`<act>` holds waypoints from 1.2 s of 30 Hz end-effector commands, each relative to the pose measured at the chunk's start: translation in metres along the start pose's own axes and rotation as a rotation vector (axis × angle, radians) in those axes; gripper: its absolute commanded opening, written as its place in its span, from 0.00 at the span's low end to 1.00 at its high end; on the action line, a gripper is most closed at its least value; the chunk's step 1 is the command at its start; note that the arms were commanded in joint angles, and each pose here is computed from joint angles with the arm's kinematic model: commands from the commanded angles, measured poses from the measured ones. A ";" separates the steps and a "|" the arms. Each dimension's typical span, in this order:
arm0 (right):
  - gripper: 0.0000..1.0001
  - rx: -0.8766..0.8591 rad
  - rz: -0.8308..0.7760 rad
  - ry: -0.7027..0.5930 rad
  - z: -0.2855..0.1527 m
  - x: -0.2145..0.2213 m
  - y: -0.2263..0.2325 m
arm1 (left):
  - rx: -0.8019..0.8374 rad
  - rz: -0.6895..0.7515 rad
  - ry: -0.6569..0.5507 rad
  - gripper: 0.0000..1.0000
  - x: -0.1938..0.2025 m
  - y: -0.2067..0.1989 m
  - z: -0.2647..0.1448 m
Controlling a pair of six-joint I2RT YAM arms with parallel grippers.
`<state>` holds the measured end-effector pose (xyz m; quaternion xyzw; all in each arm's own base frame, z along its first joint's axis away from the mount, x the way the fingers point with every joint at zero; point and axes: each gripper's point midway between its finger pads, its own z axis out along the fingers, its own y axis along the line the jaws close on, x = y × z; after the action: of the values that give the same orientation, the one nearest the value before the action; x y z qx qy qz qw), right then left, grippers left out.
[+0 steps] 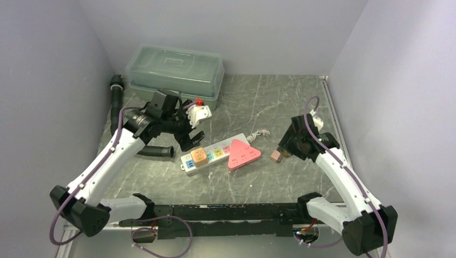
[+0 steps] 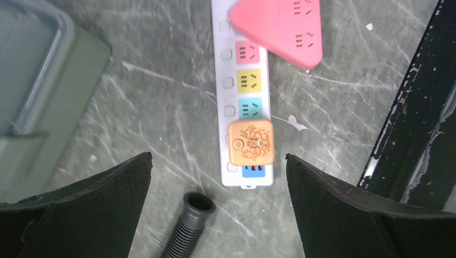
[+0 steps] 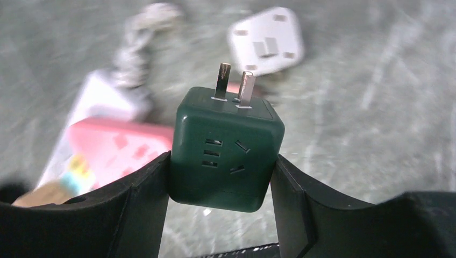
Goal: Insert the plug
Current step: Pick up the plug from the center of the board.
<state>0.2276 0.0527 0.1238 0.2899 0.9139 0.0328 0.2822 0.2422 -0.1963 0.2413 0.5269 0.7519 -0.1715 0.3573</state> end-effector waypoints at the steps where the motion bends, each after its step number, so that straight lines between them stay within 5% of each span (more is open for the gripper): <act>1: 0.26 -0.430 -0.222 0.014 -0.063 -0.013 0.080 | 0.007 0.265 -0.186 1.00 -0.031 -0.004 -0.013; 7: 0.24 -0.886 -0.545 0.056 -0.138 0.017 0.185 | -0.022 0.561 -0.286 1.00 -0.047 -0.005 -0.024; 14: 0.26 -1.264 -0.823 0.093 -0.202 0.053 0.252 | 0.012 0.671 -0.348 1.00 -0.049 -0.027 -0.042; 27: 0.30 -1.515 -1.016 0.315 -0.239 0.097 0.266 | -0.175 1.035 -0.541 1.00 -0.054 -0.047 -0.071; 36: 0.30 -1.510 -1.090 0.388 -0.238 0.121 0.282 | -0.052 1.112 -0.580 1.00 -0.053 -0.069 -0.069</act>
<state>0.1701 0.3714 0.3023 -0.4150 0.7262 0.5119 0.1958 0.1768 -0.2063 0.3069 0.7484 0.2919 -0.0628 0.5923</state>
